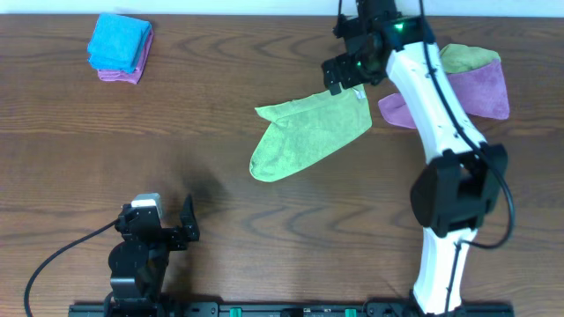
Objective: Fold the cloth
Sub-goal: 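Lift the green cloth with the right gripper and pull it leftward, then drag the green cloth across the table with the right gripper, spreading it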
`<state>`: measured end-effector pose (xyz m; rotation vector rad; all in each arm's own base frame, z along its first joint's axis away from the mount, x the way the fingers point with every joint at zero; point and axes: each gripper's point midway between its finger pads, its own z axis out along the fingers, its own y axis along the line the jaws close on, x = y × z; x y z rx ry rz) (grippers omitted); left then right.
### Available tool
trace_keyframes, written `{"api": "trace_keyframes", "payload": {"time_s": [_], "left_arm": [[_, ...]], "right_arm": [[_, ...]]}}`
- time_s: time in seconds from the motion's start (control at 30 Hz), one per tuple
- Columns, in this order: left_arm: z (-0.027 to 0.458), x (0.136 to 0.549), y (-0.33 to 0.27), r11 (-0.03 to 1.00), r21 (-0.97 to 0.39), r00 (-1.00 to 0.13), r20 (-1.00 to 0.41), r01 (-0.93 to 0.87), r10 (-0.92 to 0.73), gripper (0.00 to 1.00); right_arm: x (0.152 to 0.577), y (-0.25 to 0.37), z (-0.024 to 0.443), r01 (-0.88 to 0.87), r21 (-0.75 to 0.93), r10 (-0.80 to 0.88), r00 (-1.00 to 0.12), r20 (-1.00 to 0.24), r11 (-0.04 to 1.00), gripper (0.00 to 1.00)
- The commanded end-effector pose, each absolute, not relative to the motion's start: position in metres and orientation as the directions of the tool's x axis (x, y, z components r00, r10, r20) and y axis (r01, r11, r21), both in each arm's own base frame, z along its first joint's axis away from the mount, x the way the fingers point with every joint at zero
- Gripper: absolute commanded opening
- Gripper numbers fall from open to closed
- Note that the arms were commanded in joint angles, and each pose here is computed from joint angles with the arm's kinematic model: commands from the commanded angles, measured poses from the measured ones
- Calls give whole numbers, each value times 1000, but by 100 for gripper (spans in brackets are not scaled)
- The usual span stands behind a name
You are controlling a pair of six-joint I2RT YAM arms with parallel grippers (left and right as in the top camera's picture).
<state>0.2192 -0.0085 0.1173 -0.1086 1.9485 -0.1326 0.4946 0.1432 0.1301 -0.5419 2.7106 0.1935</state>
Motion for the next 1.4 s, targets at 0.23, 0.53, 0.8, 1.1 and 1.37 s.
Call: {"api": "trace_keyframes", "payload": {"time_s": [0.23,0.53,0.8,1.1,1.37], "left_arm": [[109,219,-8,990,-139,-388,-912,-13,-133,96],[109,219,-8,990,-139,-388,-912,-13,-133,96],[109,219,-8,990,-139,-388,-912,-13,-133,95],[109,219,-8,990,-139,-388,-912,-13,-133,95],[109,219,-8,990,-139,-388,-912,-13,-133,95]], "right_arm": [[492,182,88,-610,103,-540,-758,-367,786,6],[458,267,85,-763,202,-648,-634,-423,614,1],[450,295,52,-782,218,-676,-617,-403,584,1],[459,302,23,-750,229,-646,-655,-393,621,1],[478,296,2,-699,167,-604,-695,-390,695,1]]}}
